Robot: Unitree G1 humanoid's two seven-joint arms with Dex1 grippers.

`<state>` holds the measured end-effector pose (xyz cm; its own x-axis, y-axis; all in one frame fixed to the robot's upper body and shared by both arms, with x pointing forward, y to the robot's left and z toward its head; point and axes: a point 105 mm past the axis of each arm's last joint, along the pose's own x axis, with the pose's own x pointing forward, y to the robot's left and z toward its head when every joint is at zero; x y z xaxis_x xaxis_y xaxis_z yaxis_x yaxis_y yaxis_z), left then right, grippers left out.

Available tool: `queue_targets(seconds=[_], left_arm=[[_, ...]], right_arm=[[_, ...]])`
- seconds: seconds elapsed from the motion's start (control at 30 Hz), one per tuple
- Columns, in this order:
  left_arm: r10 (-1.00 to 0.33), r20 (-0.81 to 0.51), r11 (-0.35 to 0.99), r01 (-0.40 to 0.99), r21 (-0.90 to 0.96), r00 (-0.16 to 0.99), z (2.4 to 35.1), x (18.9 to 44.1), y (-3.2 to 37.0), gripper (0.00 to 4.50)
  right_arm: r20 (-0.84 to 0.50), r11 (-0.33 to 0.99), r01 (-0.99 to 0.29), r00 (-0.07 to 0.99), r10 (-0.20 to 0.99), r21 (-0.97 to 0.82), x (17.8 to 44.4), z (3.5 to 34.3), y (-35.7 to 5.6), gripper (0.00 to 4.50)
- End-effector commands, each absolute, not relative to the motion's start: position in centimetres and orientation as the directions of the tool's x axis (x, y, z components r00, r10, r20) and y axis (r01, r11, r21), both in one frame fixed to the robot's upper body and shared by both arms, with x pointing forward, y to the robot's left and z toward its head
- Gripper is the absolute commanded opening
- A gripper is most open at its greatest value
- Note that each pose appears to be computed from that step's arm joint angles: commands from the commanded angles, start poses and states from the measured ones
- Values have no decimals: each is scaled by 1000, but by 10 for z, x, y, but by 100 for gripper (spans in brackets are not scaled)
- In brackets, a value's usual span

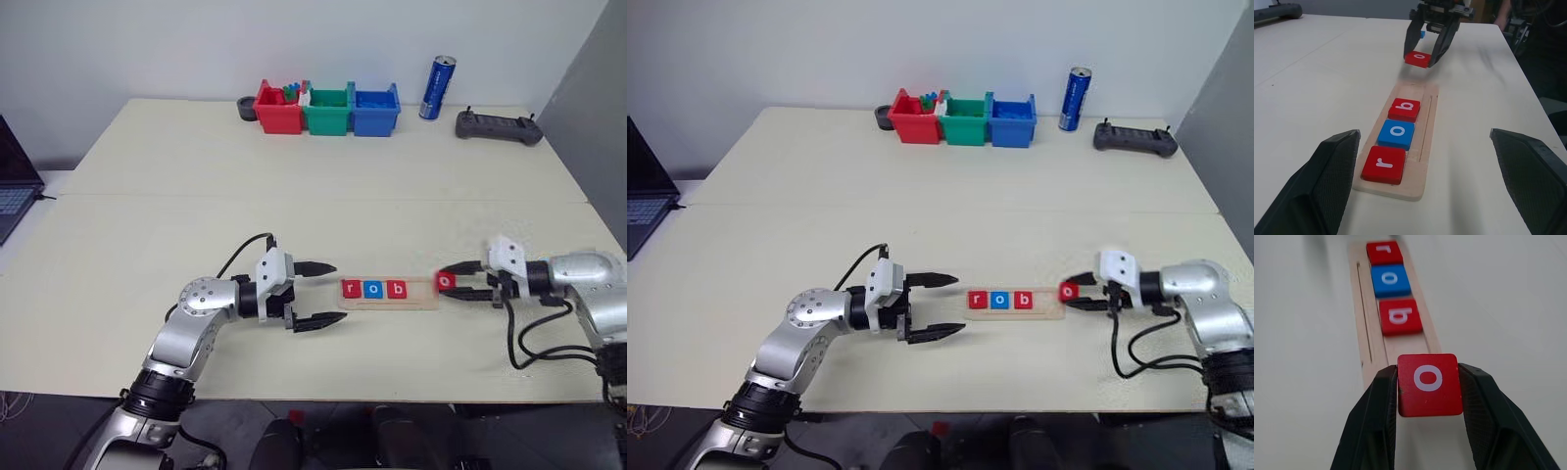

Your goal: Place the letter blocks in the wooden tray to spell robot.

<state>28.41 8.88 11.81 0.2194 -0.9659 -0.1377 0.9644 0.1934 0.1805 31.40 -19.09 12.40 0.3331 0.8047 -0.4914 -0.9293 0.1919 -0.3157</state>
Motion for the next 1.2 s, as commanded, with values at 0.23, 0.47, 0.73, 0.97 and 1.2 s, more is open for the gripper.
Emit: queue_targets(seconds=[0.23,0.47,0.73,0.97,1.2], left_arm=[[-964,-117,210,953,217,239,129,284,92,450],[-959,-121,228,949,219,258,128,283,96,450],[-957,-121,232,947,222,262,129,285,96,450],[-958,-122,229,948,221,260,128,285,95,450],[-958,-123,229,949,219,259,127,284,95,450]], right_arm=[[-531,106,-942,270,803,-320,327,118,-178,145],[-550,70,-954,228,804,-293,325,112,-177,145],[-545,54,-959,204,813,-279,324,112,-171,145],[-546,68,-962,208,812,-266,325,113,-174,145],[-503,116,-957,241,830,-266,330,127,-174,408]])
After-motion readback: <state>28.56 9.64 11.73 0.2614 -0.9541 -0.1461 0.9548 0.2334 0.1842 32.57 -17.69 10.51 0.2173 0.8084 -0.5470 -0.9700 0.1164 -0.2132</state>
